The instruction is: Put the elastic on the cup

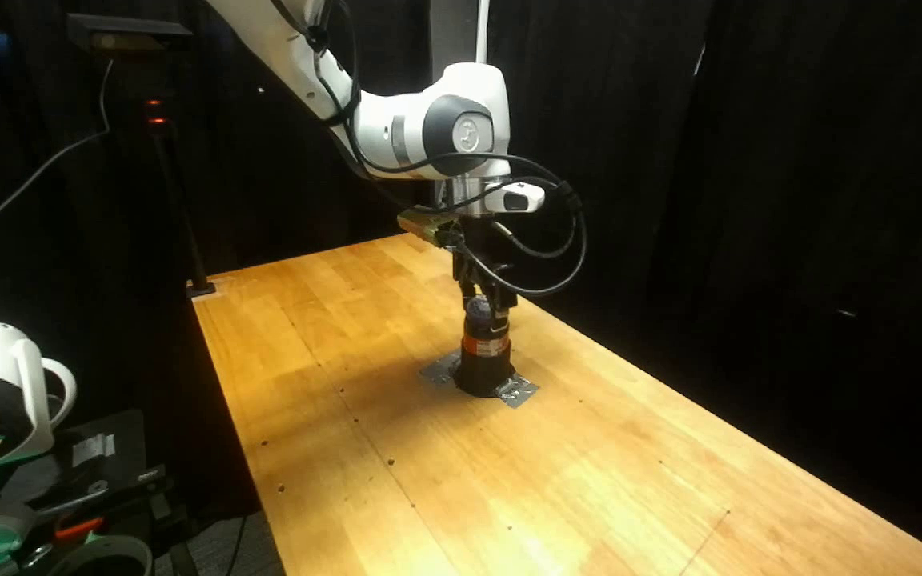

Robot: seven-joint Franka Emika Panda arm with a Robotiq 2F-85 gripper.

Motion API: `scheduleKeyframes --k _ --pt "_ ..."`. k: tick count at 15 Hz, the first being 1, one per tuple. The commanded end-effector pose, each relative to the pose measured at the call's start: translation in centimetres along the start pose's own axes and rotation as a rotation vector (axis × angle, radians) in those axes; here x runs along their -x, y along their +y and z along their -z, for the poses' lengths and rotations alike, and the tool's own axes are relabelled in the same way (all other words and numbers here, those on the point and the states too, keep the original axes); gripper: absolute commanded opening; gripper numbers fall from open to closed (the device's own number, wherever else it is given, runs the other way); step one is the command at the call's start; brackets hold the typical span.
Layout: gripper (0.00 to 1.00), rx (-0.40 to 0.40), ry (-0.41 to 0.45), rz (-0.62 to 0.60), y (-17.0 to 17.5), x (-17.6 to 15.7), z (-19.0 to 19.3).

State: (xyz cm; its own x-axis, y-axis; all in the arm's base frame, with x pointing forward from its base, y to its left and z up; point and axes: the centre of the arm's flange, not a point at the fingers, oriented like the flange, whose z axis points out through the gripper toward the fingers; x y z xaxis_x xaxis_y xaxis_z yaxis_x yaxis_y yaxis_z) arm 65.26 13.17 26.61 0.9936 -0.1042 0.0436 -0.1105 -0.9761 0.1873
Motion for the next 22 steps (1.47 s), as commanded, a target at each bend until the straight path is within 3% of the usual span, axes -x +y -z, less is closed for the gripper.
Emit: scheduleKeyframes --k 1,14,22 --pt "1.0 0.024 -0.092 -0.008 -0.1 0.9 0.3" --pt "1.0 0.068 -0.304 0.069 0.5 1.0 0.3" --pt "1.0 0.003 -0.256 0.087 -0.4 0.8 -2.1"
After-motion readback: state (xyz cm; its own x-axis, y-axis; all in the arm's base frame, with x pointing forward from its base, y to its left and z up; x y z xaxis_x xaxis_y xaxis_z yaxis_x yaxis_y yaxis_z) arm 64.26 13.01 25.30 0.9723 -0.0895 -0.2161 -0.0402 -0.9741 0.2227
